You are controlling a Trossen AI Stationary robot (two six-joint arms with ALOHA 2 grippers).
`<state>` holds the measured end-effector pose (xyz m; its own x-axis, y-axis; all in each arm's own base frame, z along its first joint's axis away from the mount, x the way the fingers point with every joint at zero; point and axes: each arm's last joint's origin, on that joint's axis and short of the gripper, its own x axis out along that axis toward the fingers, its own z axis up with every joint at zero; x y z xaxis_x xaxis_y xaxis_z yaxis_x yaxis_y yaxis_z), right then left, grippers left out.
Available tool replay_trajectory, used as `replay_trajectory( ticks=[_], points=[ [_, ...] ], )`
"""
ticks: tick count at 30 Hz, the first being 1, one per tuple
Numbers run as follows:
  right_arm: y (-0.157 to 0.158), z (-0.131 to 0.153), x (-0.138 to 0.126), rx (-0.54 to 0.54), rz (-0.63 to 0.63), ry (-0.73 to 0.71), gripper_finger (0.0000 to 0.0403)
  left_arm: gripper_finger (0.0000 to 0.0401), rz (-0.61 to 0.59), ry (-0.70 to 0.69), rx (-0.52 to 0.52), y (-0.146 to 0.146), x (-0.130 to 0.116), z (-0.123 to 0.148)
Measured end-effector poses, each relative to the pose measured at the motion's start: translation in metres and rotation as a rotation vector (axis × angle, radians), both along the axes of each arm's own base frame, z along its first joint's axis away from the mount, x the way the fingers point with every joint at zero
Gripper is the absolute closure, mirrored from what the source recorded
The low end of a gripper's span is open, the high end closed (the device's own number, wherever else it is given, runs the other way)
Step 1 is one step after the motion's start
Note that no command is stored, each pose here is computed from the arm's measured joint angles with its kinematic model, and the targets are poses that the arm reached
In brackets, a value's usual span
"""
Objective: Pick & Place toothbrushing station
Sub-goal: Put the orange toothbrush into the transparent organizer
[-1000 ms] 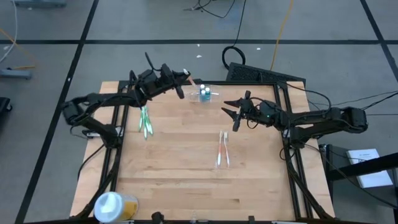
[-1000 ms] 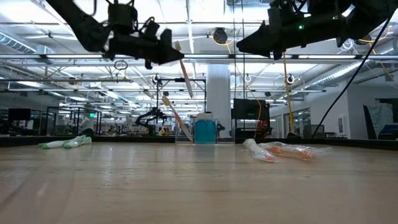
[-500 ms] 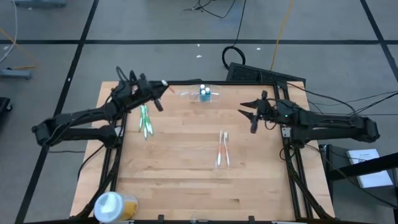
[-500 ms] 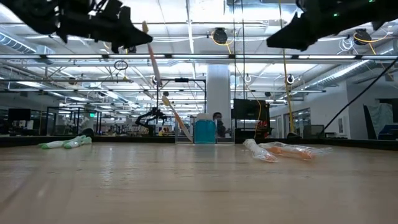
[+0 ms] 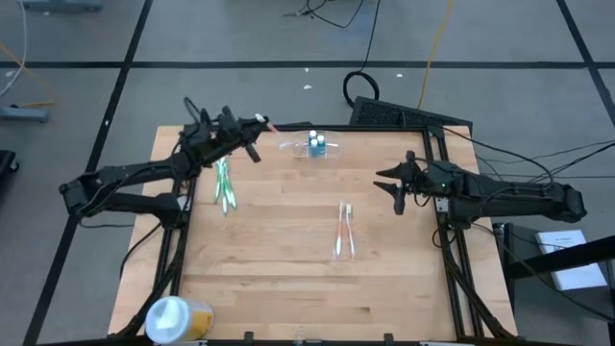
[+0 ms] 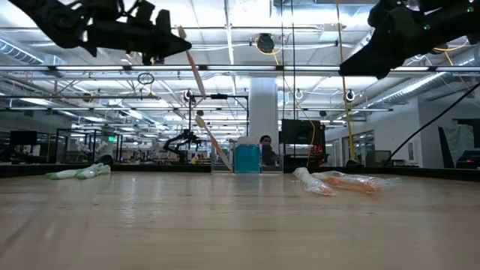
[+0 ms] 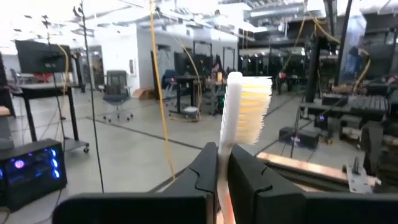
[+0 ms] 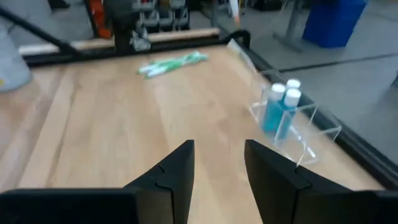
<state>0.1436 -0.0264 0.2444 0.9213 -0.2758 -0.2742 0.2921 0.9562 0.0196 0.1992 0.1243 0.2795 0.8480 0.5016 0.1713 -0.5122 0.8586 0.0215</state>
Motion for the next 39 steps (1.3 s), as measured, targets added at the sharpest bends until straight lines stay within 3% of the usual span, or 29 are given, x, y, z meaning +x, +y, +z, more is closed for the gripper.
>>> replay_trajectory(
  ticks=[4,16,39],
  points=[
    [0.000,0.003,-0.003,-0.007,-0.003,-0.029,0.0271,0.0387,-0.022,0.042,-0.014,0.015,0.013,-0.005],
    [0.001,0.004,-0.005,-0.008,-0.001,-0.041,0.0271,0.0387,0.064,0.032,-0.050,0.054,0.025,-0.033],
    [0.001,0.004,-0.005,-0.023,-0.001,-0.037,0.0273,0.0386,0.124,0.054,-0.143,0.080,0.047,-0.073]
  ],
)
